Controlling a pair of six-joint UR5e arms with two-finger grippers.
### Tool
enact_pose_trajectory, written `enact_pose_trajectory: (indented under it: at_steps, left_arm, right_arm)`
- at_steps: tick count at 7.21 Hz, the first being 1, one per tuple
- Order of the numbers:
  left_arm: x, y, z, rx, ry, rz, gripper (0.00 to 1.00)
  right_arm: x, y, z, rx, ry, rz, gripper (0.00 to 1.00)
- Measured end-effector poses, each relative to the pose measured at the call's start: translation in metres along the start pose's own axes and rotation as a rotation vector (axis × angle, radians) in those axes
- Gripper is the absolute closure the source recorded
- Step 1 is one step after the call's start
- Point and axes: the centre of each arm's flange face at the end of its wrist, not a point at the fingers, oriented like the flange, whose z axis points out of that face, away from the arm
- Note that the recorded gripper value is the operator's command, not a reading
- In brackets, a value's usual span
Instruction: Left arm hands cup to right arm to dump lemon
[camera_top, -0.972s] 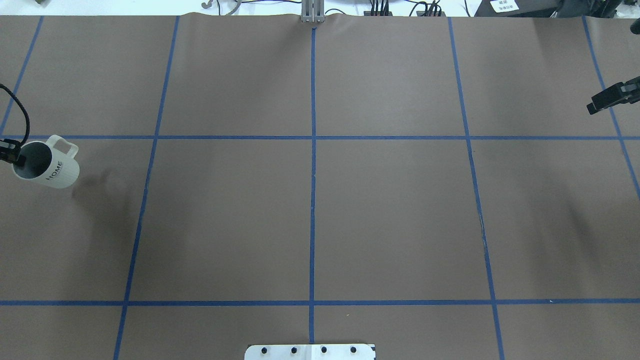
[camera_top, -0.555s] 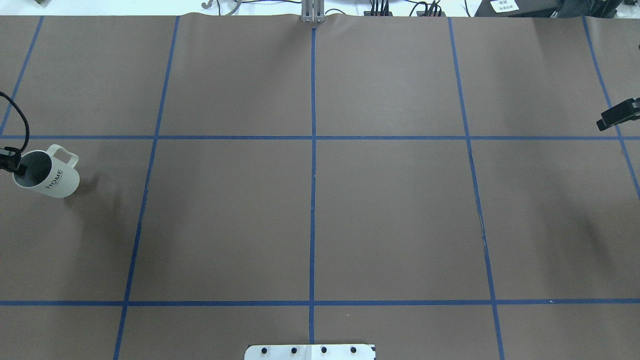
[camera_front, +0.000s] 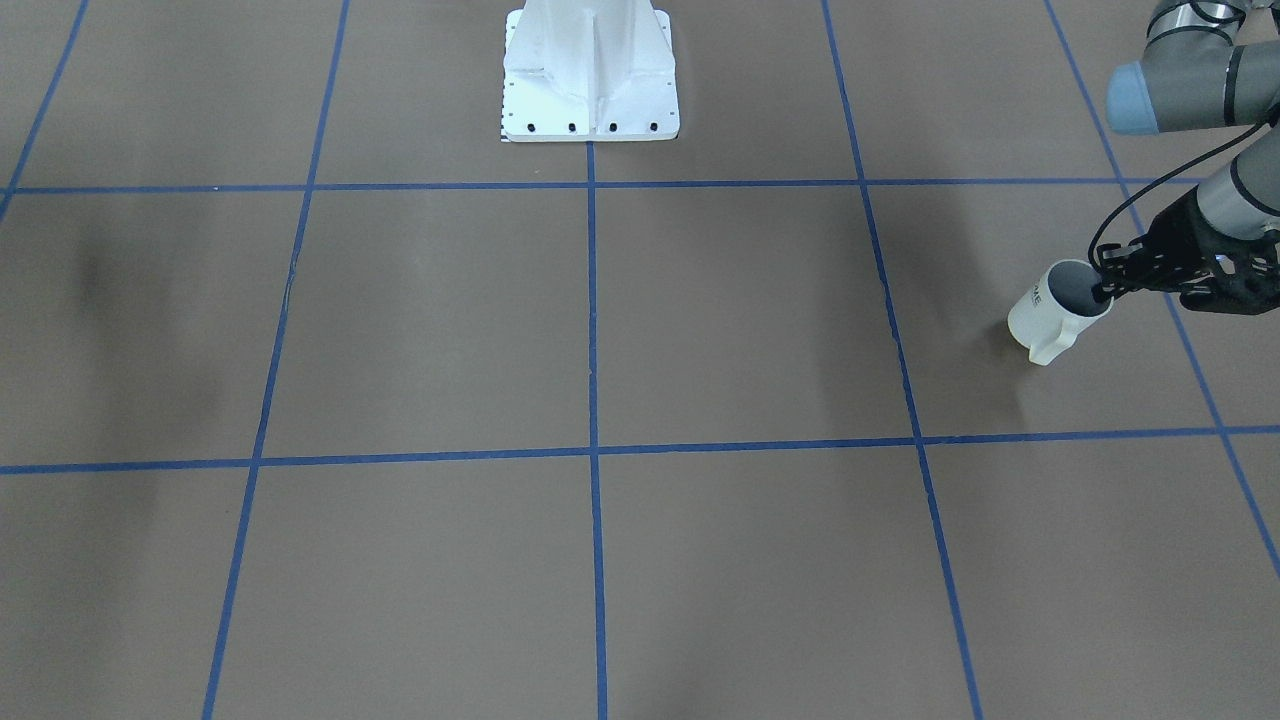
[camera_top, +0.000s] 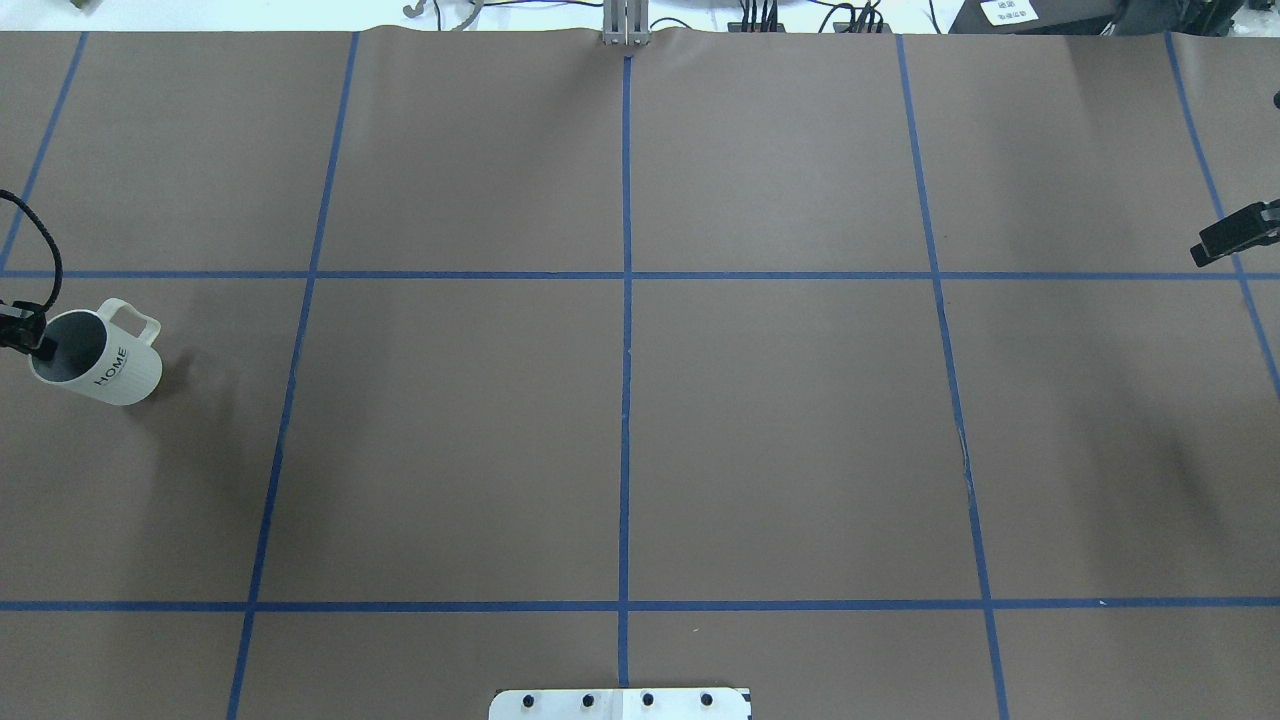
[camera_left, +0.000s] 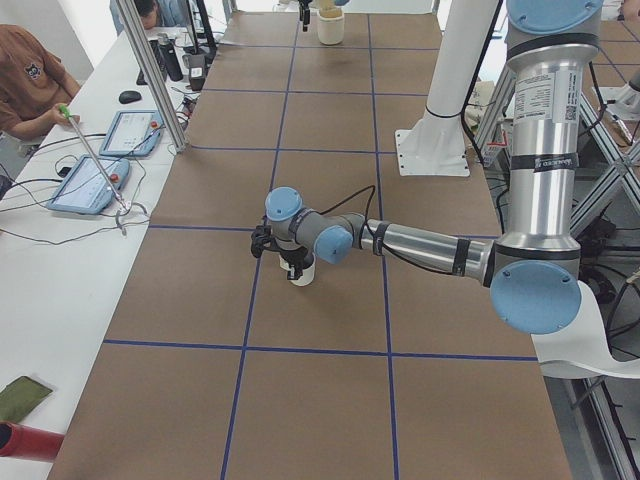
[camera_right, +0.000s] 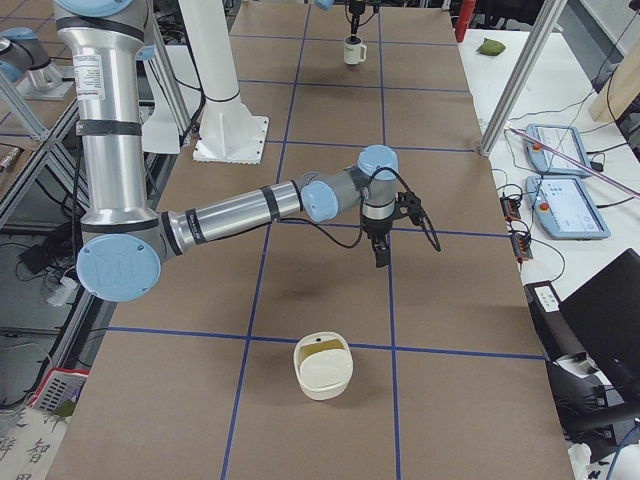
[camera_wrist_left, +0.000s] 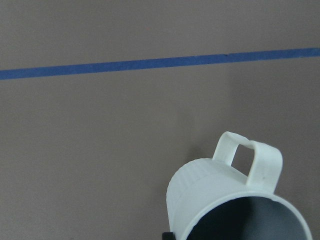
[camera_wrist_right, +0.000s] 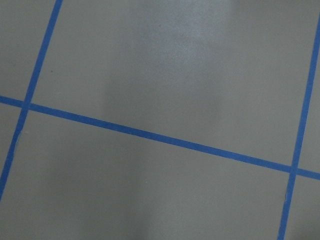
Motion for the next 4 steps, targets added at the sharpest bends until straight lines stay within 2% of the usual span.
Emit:
enact_pose_trajectory:
  at_steps: [1, 4]
  left_arm:
    - [-0.001, -0.001, 0.003, -0.004, -0.002, 0.0, 0.0]
    - [0.013, 0.001, -0.017, 0.029, 0.016, 0.033, 0.0]
  right_arm:
    - [-0.001, 0.0, 0.0, -0.001, -0.001, -0.003, 0.01]
    - [-0.002, -0.001, -0.002, 0.0, 0.002, -0.005, 0.01]
